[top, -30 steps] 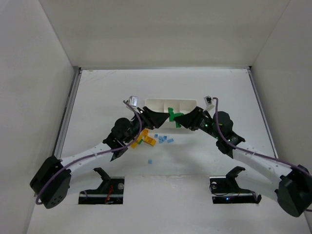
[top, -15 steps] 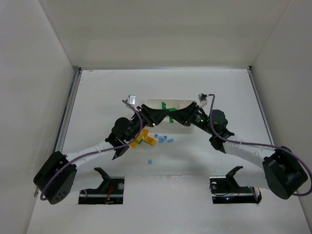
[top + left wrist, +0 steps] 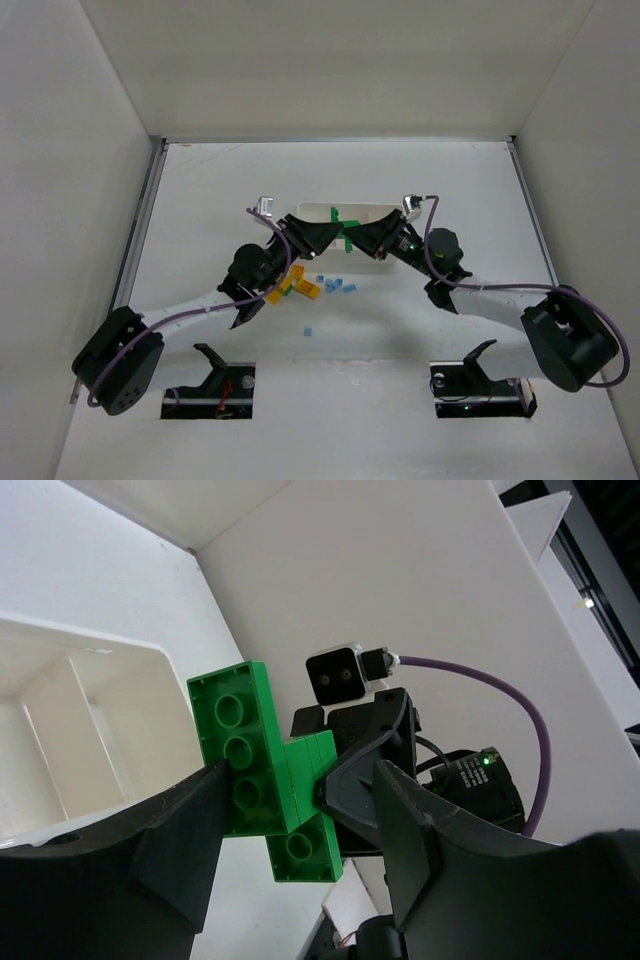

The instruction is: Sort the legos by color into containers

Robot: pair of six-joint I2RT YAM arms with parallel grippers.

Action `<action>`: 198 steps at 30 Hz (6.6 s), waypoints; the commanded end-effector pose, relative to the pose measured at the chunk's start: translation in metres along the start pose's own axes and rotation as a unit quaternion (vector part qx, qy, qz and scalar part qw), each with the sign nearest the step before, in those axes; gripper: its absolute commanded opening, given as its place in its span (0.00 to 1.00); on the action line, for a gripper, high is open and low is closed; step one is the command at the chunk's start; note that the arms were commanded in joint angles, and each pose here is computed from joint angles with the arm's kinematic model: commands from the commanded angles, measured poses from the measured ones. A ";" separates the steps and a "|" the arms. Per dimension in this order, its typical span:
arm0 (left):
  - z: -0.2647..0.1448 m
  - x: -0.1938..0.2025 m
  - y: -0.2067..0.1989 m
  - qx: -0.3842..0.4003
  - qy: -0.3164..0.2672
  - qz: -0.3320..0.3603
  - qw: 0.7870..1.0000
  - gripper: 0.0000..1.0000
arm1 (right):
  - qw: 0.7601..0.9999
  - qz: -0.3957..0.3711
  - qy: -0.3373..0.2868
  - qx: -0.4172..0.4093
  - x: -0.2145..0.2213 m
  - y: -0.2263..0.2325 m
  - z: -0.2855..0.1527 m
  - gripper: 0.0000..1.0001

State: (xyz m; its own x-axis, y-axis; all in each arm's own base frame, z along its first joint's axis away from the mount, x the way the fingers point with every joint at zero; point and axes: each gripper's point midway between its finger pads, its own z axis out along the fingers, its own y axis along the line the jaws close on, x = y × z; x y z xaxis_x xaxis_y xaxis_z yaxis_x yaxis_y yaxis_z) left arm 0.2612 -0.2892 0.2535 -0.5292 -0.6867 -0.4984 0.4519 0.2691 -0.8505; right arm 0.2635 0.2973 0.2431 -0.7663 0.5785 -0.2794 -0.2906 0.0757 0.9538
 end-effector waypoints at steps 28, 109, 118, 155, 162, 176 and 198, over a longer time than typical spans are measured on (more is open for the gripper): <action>0.001 0.010 0.008 -0.010 0.046 -0.010 0.999 0.65 | 0.996 -0.069 0.013 -0.055 0.010 0.039 -0.012 0.32; -0.014 0.010 0.008 0.022 0.050 -0.176 0.983 0.18 | 0.997 -0.061 0.017 -0.045 0.004 0.002 -0.014 0.43; -0.012 0.015 0.008 0.020 0.058 -0.168 0.984 0.39 | 0.998 -0.055 0.006 -0.036 0.000 -0.001 -0.012 0.34; -0.022 -0.002 0.016 0.016 0.047 -0.133 0.990 0.08 | 0.999 -0.043 -0.008 -0.016 -0.014 -0.013 -0.020 0.34; -0.027 -0.015 0.024 0.003 0.033 -0.122 0.992 0.08 | 0.999 -0.048 -0.009 -0.011 -0.016 -0.014 -0.020 0.34; -0.017 0.018 0.002 0.030 0.090 -0.111 0.989 0.20 | 0.999 -0.046 -0.006 -0.007 -0.016 -0.017 -0.009 0.34; -0.036 0.116 0.070 -0.116 0.200 -0.041 0.972 0.20 | 0.993 -0.088 -0.060 0.055 -0.042 -0.041 -0.049 0.34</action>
State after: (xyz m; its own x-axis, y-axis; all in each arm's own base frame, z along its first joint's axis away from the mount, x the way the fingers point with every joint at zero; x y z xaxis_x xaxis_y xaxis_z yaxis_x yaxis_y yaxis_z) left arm 0.2174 -0.3149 0.1669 -0.8066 -0.4914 -0.3285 0.2284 0.2535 -0.9400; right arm 0.2754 0.2462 0.2016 -0.6998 0.6163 -0.3612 -0.2944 0.2120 0.9319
